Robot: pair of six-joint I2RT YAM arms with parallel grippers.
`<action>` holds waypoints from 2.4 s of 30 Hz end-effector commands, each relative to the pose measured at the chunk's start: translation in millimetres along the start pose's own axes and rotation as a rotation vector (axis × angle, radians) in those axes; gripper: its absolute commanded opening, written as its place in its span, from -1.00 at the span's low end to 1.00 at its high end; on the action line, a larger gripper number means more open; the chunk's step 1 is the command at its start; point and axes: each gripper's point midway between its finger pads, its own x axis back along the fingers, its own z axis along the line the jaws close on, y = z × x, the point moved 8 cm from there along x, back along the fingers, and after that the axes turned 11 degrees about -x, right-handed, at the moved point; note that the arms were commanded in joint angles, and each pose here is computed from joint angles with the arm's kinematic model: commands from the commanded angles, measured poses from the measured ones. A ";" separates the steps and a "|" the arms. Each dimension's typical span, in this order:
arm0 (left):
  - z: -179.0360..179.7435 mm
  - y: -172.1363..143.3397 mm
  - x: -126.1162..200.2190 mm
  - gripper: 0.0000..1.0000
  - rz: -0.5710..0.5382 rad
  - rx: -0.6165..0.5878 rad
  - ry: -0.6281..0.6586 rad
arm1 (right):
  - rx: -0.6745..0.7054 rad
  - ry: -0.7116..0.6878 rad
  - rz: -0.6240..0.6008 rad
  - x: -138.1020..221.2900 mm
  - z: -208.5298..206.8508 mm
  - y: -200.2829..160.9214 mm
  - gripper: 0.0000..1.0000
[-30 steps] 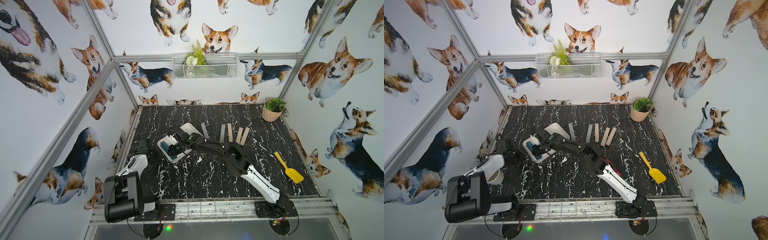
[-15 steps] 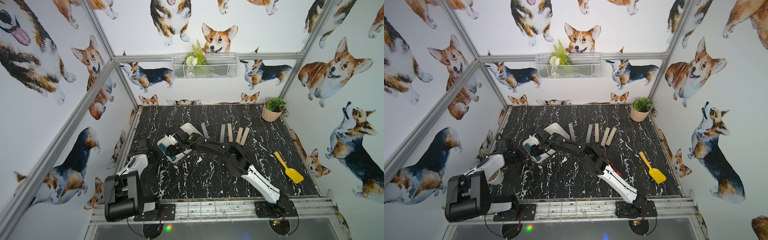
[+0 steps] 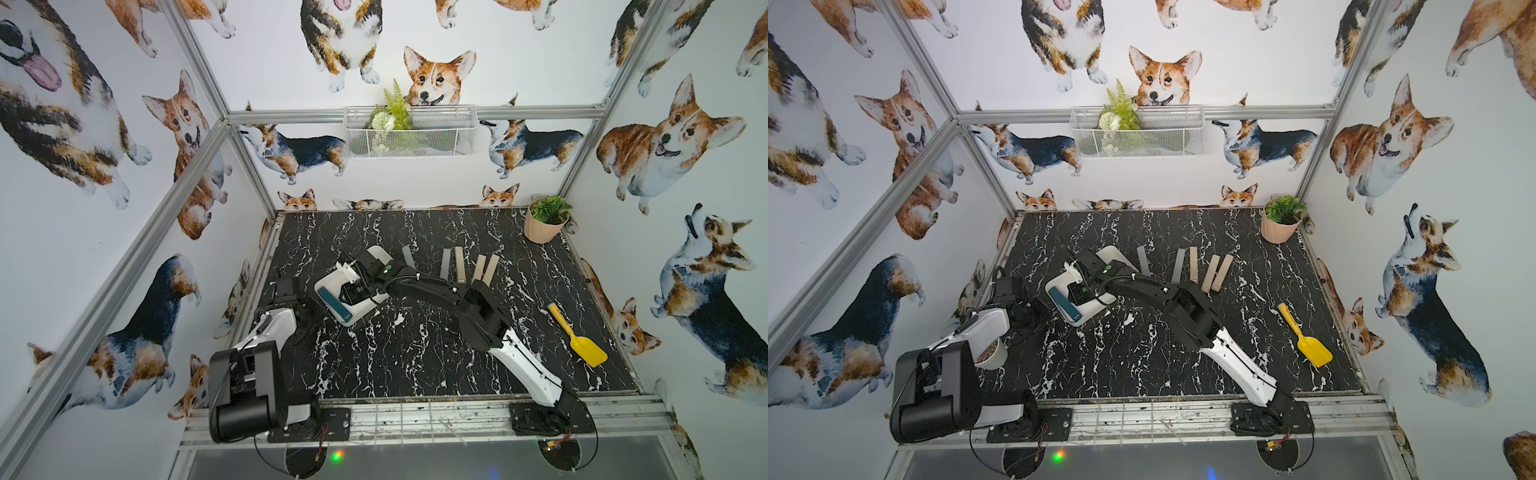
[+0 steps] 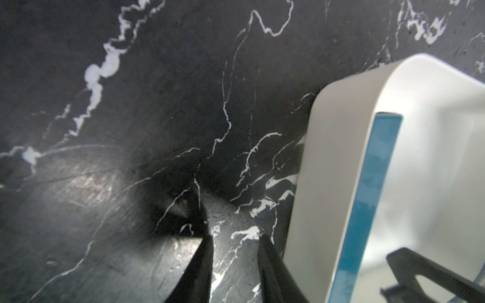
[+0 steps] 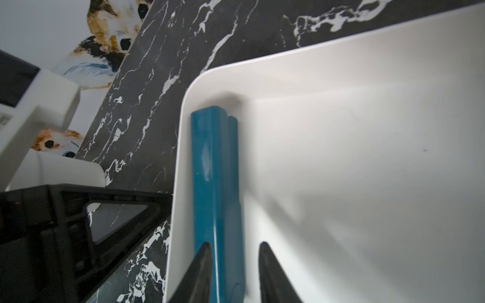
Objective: Put the pruning pliers into the storage box
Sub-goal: Place the pruning pliers in the storage box, then pick up the pruning pliers from the center of the board.
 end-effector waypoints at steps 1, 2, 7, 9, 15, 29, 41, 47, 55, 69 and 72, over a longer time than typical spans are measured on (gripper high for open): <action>-0.5 0.5 0.1 -0.34 0.000 0.008 -0.002 | -0.045 -0.038 -0.024 -4.7 -10.6 3.3 -0.68; -0.2 0.3 -0.1 -0.34 0.000 0.009 0.000 | -0.051 -0.037 -0.020 -7.2 -11.5 2.1 -0.70; -0.9 1.1 0.2 -0.34 -0.002 0.010 0.000 | -0.067 -0.026 -0.006 -17.4 -14.4 -0.3 -0.77; -0.7 1.2 -0.3 -0.35 -0.003 0.009 0.001 | -0.072 -0.023 0.001 -20.4 -14.9 -1.1 -0.77; -2.3 2.3 -4.0 -0.35 0.000 0.016 -0.007 | -0.071 0.009 0.014 -25.1 -11.5 -2.0 -0.78; -12.0 4.6 -6.9 -0.35 -0.005 0.013 -0.040 | -0.044 0.080 0.042 -27.0 8.1 -7.6 -0.75; -15.0 2.1 -8.0 -0.35 0.000 0.005 -0.060 | -0.049 0.013 0.011 -5.3 -9.9 2.2 -0.56; -15.5 2.1 -4.6 -0.35 -0.007 -0.003 -0.062 | -0.066 -0.065 -0.071 47.4 -34.1 25.3 -0.24; -16.4 1.5 -2.3 -0.35 -0.009 -0.014 -0.065 | -0.032 -0.357 -0.112 121.6 -63.7 6.0 -0.10; -18.8 0.8 -5.7 -0.35 0.007 -0.023 -0.088 | -0.411 -0.647 -0.214 209.1 -129.1 -117.1 -0.03; -19.0 -0.5 -6.7 -0.35 0.011 -0.025 -0.090 | -0.443 -0.676 -0.236 222.7 -133.5 -128.1 0.00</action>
